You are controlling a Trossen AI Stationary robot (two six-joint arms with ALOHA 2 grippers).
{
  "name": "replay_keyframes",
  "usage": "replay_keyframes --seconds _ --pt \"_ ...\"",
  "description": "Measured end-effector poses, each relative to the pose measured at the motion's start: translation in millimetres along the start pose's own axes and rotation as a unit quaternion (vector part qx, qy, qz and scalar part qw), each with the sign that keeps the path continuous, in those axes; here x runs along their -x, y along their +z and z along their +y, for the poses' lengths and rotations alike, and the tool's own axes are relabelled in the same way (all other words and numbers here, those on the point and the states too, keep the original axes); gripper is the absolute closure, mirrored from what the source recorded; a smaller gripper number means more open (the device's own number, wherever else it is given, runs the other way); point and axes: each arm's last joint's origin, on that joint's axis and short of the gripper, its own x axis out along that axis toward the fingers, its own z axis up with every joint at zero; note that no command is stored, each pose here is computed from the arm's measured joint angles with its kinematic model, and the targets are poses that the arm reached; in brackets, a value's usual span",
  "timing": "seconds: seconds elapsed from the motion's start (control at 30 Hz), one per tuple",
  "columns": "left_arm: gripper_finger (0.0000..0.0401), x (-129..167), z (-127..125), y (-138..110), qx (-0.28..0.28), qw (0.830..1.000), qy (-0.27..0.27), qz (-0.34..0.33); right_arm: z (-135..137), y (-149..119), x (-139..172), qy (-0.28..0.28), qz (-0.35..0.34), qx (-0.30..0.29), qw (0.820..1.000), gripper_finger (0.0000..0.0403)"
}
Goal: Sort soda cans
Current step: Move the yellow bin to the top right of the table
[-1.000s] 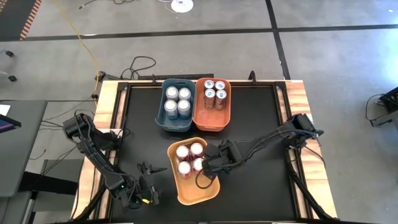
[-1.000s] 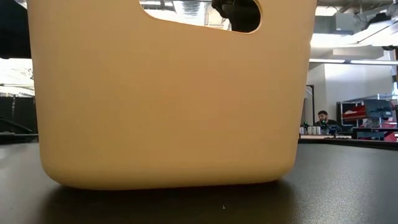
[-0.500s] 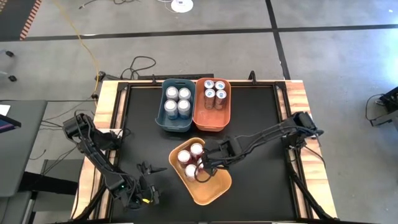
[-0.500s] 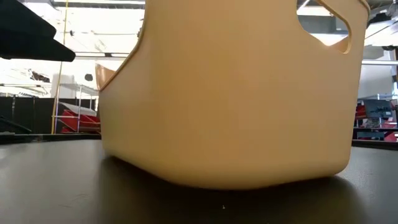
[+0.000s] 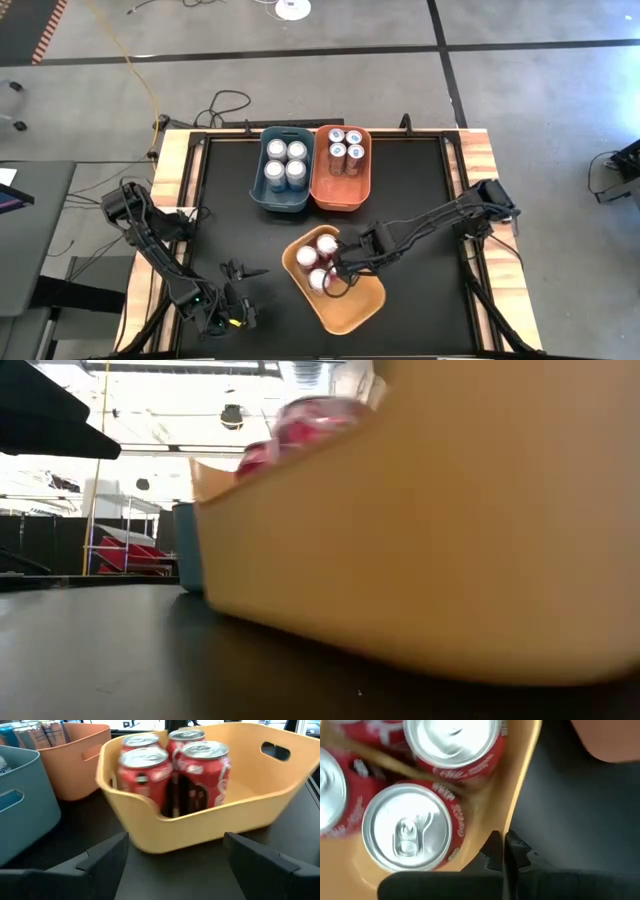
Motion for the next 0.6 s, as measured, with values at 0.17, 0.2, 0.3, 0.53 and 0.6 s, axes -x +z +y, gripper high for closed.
replay_keyframes --seconds 0.17,0.2,0.3,0.53,0.6 --pt "0.0083 -1.6 0.5 0.6 -0.013 1.000 0.003 0.000 -9.4 -10.4 17.2 -0.024 0.009 -0.019 0.999 0.0398" --pt "0.0083 -2.5 0.9 0.7 -0.016 1.000 0.005 0.000 -10.8 -12.9 19.4 -0.033 0.010 -0.024 0.999 0.0398" --pt "0.0083 -6.3 2.2 1.9 -0.030 0.999 0.012 0.000 -13.1 -20.2 22.0 -0.058 0.019 -0.036 0.997 0.0398" --pt "0.0083 -16.2 6.1 4.8 -0.064 0.997 0.030 0.001 -14.1 -30.7 26.4 -0.097 0.007 -0.060 0.993 0.0398" --pt "0.0083 -18.9 7.2 5.6 -0.072 0.997 0.035 0.002 -16.6 -33.9 28.1 -0.114 0.013 -0.071 0.991 0.0398"
